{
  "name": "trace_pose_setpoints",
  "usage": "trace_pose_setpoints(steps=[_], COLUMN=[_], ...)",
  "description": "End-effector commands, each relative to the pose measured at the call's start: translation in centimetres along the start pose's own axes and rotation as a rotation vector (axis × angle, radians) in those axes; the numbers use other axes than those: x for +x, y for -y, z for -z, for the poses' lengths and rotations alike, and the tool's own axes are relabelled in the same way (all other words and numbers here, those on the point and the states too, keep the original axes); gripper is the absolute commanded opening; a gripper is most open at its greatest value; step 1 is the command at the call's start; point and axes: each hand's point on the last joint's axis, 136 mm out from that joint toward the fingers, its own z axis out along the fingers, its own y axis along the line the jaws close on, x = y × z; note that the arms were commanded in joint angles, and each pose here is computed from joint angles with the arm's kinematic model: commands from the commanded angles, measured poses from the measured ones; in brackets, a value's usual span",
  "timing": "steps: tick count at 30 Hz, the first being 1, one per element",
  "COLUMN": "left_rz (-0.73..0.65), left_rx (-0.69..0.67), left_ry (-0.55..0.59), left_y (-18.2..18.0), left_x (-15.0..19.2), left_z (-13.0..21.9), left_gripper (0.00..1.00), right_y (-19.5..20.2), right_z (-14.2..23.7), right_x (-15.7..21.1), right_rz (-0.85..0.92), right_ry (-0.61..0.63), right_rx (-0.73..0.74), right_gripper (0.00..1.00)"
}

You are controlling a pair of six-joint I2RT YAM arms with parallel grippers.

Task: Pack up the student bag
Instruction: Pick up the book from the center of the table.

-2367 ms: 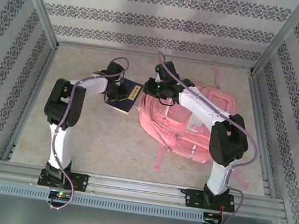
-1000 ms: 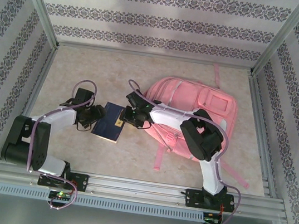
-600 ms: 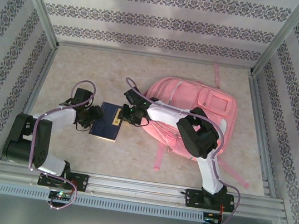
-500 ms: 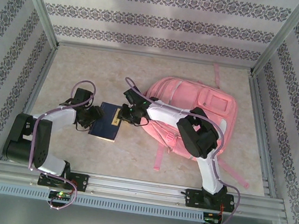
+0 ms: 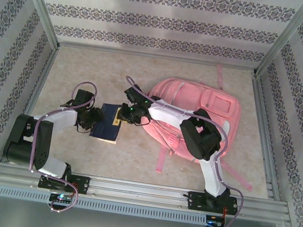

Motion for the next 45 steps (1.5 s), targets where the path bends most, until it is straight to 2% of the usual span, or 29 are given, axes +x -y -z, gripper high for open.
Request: trace_pose_setpoints(steps=[1,4,6,10,16,20,24,29,35,45], left_rz=[-0.045,-0.04,-0.043,-0.056,-0.08,-0.09,-0.09,-0.025,-0.024,0.009], left_rx=[0.153,0.151,0.138,0.06,0.032,0.056,0.076,0.18,0.354,0.615], left_ry=[-0.154,-0.15,-0.13,-0.049,0.022,0.016,-0.008,-0.029,-0.081,-0.157], left_y=[2.9,2.9,2.7,1.6,0.8,0.9,1.0,2.0,5.3,9.7], left_x=[3.9,3.9,3.7,2.6,2.3,2.8,3.2,3.7,3.9,4.2], left_z=[-2.7,-2.3,-1.7,0.7,3.9,4.6,4.3,3.6,3.3,3.4], left_gripper=[0.54,0.54,0.54,0.64,0.7,0.72,0.73,0.76,0.81,0.78], right_y=[-2.5,-2.0,-1.7,-1.4,-3.2,-4.3,-4.4,-3.5,-3.1,-1.7], right_z=[-0.5,-0.4,0.0,1.1,3.4,5.4,7.6,9.5,11.1,13.4], right_x=[0.7,0.6,0.4,0.0,-0.5,-0.5,-1.1,-1.6,-1.2,-2.1], right_rz=[0.04,0.052,0.063,0.078,0.084,0.086,0.078,0.035,0.047,0.024], right_ry=[-0.028,-0.018,-0.011,-0.01,-0.074,-0.128,-0.122,-0.119,-0.124,-0.086], right_rx=[-0.065,-0.041,-0.028,-0.049,-0.242,-0.373,-0.444,-0.52,-0.558,-0.582], right_gripper=[0.09,0.0,0.0,0.0,0.0,0.0,0.0,0.0,0.0,0.0])
